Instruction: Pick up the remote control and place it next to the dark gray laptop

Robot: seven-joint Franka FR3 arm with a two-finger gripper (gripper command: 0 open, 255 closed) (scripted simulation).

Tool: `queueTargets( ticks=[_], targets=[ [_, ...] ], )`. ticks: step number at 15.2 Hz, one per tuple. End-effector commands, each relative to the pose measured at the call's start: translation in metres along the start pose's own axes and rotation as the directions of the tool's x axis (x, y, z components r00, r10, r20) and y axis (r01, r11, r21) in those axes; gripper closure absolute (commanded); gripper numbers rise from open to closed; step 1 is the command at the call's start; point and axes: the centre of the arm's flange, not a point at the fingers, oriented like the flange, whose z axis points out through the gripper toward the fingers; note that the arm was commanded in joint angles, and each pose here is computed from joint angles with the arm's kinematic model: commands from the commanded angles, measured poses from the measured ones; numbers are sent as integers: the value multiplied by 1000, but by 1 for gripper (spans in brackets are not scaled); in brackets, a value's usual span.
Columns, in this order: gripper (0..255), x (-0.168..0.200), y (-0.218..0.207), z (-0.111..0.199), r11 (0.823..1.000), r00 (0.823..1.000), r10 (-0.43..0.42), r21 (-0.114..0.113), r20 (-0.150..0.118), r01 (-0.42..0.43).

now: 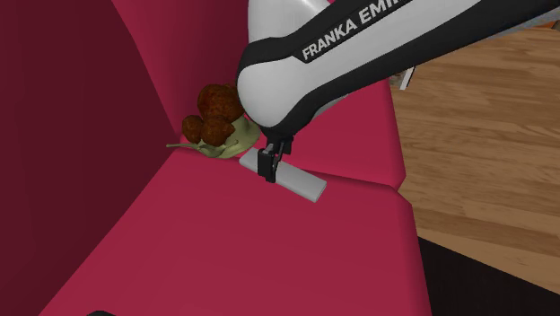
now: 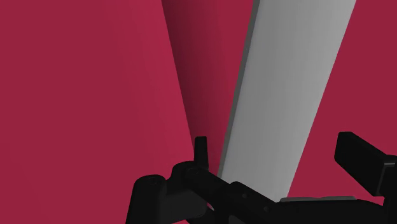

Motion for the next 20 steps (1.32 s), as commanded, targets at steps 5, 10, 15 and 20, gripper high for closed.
queueTargets(
  ticks=[5, 10, 15, 20],
  targets=[
    [0, -1, 0, 14, 1000, 1000, 0, 0, 0, 0],
    [255, -1, 0, 14, 1000, 1000, 0, 0, 0, 0],
    [255, -1, 0, 14, 1000, 1000, 0, 0, 0, 0],
    [255, -1, 0, 8, 1000, 1000, 0, 0, 0, 0]
  ],
)
